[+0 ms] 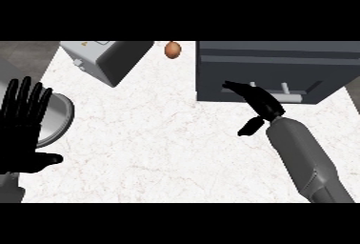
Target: Pick up the cup, place it into the drawer and close the drawer
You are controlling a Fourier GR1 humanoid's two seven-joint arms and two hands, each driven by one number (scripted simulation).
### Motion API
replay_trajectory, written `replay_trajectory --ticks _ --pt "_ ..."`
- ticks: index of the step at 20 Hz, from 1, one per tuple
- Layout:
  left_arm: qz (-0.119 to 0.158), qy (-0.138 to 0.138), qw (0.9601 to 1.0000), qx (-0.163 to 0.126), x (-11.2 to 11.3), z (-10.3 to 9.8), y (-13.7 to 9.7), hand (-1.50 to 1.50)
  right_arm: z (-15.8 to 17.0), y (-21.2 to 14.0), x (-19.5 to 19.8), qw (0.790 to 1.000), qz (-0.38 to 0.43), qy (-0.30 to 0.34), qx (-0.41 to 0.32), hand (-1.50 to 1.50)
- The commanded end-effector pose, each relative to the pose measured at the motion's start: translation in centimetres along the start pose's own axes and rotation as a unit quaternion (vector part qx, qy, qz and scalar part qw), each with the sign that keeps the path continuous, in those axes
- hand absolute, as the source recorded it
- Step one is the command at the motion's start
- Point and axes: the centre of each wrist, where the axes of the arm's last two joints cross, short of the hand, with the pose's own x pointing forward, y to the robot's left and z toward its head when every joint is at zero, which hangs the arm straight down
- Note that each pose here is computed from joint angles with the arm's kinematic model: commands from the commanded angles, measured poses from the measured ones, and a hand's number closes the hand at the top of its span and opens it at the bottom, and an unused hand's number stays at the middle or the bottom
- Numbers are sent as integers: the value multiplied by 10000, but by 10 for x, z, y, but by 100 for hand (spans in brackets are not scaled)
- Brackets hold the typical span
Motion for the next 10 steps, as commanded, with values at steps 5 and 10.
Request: replay_trajectory --ticks 5,10 --pt "64 8 9998 -194 -1 -7 1 -150 -16 -53 -19 9994 -258 208 51 -150" --pt "104 56 9998 -180 -15 -4 3 -150 -14 -79 -25 9991 -212 364 42 -150"
